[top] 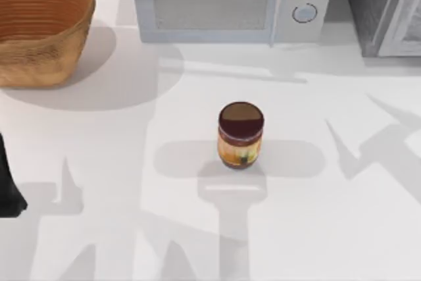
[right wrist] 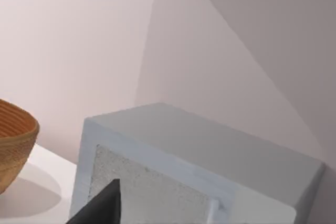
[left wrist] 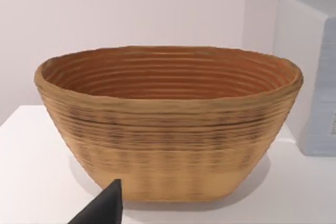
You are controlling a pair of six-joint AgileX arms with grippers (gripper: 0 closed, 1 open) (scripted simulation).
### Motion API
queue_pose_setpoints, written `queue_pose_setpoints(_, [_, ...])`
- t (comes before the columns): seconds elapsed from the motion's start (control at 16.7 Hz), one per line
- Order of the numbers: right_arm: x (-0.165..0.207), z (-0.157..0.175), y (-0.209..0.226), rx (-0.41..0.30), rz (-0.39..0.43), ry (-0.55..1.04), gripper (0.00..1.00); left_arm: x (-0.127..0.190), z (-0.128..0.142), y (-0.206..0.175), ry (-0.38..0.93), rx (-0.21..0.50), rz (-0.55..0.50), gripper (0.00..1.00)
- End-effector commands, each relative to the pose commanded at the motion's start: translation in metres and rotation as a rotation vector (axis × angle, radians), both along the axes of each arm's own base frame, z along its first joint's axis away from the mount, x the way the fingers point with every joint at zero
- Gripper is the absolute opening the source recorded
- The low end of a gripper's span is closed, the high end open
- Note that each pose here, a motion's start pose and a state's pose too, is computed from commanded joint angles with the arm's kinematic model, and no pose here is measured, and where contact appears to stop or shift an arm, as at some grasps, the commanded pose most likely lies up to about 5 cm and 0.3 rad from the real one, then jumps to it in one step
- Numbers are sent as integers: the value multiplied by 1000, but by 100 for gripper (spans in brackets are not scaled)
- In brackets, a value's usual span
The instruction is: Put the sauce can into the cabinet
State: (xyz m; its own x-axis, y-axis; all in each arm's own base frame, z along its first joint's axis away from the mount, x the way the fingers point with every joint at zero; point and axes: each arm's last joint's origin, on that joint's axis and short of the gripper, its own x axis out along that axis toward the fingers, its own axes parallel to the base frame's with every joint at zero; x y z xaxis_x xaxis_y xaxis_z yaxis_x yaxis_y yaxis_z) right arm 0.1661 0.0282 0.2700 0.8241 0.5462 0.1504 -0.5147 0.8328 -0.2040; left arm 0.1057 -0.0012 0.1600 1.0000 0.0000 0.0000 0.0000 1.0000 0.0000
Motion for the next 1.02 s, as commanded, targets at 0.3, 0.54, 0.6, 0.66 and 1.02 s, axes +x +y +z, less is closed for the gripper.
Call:
queue_pose_setpoints(0.3, [33, 15, 7, -62, 110, -50, 100, 0, 0, 0, 0, 0, 0, 100])
queue_pose_setpoints(0.54, [62, 15, 13, -104, 202, -58, 100, 0, 0, 0, 0, 0, 0, 100])
queue_pose_setpoints(0.6, [70, 13, 14, -112, 226, -56, 100, 0, 0, 0, 0, 0, 0, 100])
queue_pose_setpoints(0.66, [77, 11, 16, -121, 251, -53, 100, 0, 0, 0, 0, 0, 0, 100])
queue_pose_setpoints(1.02, [122, -12, 26, -162, 393, -26, 100, 0, 0, 0, 0, 0, 0, 100])
